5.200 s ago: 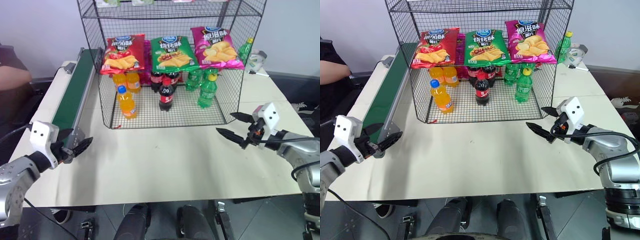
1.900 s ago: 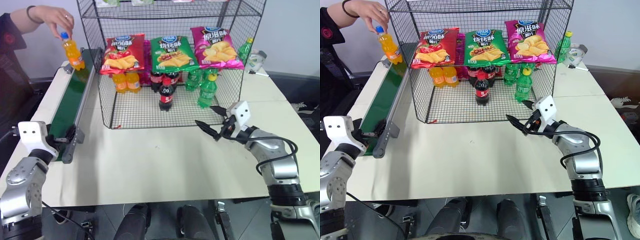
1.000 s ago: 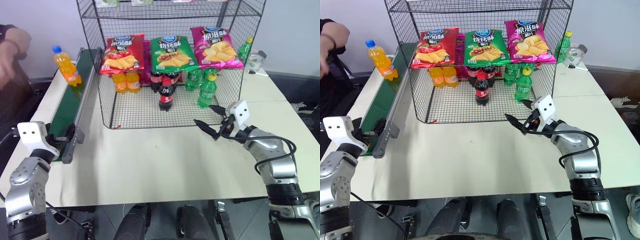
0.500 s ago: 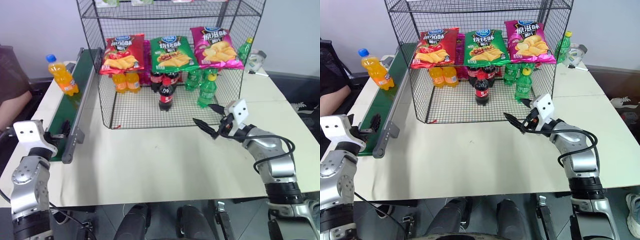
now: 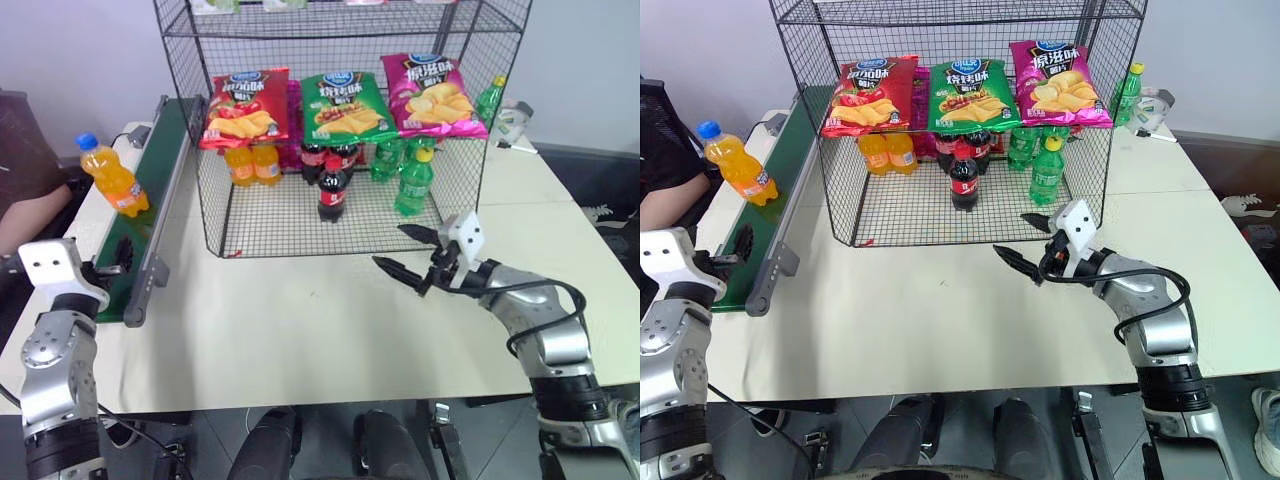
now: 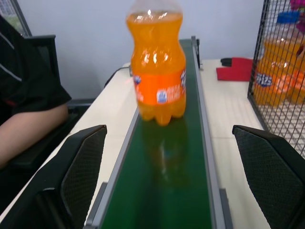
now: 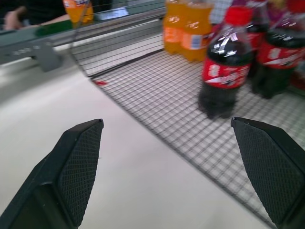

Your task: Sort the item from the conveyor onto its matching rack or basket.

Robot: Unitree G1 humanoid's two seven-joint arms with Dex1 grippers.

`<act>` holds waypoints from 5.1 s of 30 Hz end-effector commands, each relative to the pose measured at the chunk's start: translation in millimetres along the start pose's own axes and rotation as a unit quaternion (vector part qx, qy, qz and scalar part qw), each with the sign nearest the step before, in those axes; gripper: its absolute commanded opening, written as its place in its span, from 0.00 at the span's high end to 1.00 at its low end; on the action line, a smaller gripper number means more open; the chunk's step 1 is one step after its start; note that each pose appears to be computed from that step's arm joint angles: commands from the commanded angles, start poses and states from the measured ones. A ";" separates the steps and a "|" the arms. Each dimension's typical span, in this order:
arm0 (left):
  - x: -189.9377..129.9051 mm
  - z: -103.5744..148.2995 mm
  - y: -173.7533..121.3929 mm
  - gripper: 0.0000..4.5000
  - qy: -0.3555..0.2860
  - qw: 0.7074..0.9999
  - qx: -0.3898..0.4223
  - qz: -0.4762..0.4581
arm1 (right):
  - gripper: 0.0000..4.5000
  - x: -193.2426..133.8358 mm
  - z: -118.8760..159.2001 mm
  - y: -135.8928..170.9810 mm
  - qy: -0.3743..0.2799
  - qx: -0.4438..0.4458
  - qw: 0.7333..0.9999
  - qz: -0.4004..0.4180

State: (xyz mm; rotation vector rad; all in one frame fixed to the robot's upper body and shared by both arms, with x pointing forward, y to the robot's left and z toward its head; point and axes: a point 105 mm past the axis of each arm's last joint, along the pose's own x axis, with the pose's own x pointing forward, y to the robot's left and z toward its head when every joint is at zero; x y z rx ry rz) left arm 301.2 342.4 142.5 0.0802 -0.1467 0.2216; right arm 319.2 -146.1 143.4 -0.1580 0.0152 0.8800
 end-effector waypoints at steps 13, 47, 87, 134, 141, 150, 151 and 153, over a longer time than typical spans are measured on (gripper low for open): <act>-0.1 31.1 24.9 0.02 -0.056 0.997 0.027 0.041 | 0.00 -3.2 15.0 26.3 -0.011 0.010 0.998 0.066; -1.7 111.3 9.3 0.46 -0.171 0.985 0.022 -0.018 | 0.00 -2.7 20.3 31.0 -0.012 0.012 0.997 0.082; 102.5 11.2 -208.7 0.46 -0.059 0.984 -0.074 -0.153 | 0.00 -4.2 34.8 15.6 -0.045 -0.020 0.999 0.015; 45.7 37.8 -177.3 0.01 -0.084 0.964 -0.068 -0.241 | 0.00 0.4 34.1 19.4 -0.044 -0.017 0.998 0.032; 20.0 45.2 -149.7 0.01 -0.022 0.938 -0.027 -0.344 | 0.00 -17.4 32.8 8.7 -0.025 -0.027 0.999 0.010; -10.6 35.1 -88.4 0.01 0.080 0.936 0.030 -0.341 | 0.00 -34.9 26.3 -7.7 0.001 -0.033 0.999 -0.014; -14.9 32.9 -84.0 0.01 0.088 0.936 0.027 -0.340 | 0.00 -35.7 25.9 -9.0 0.003 -0.034 0.999 -0.015; -21.8 32.8 -80.2 0.01 0.091 0.935 0.013 -0.344 | 0.00 -36.5 25.6 -10.4 0.005 -0.035 0.999 -0.016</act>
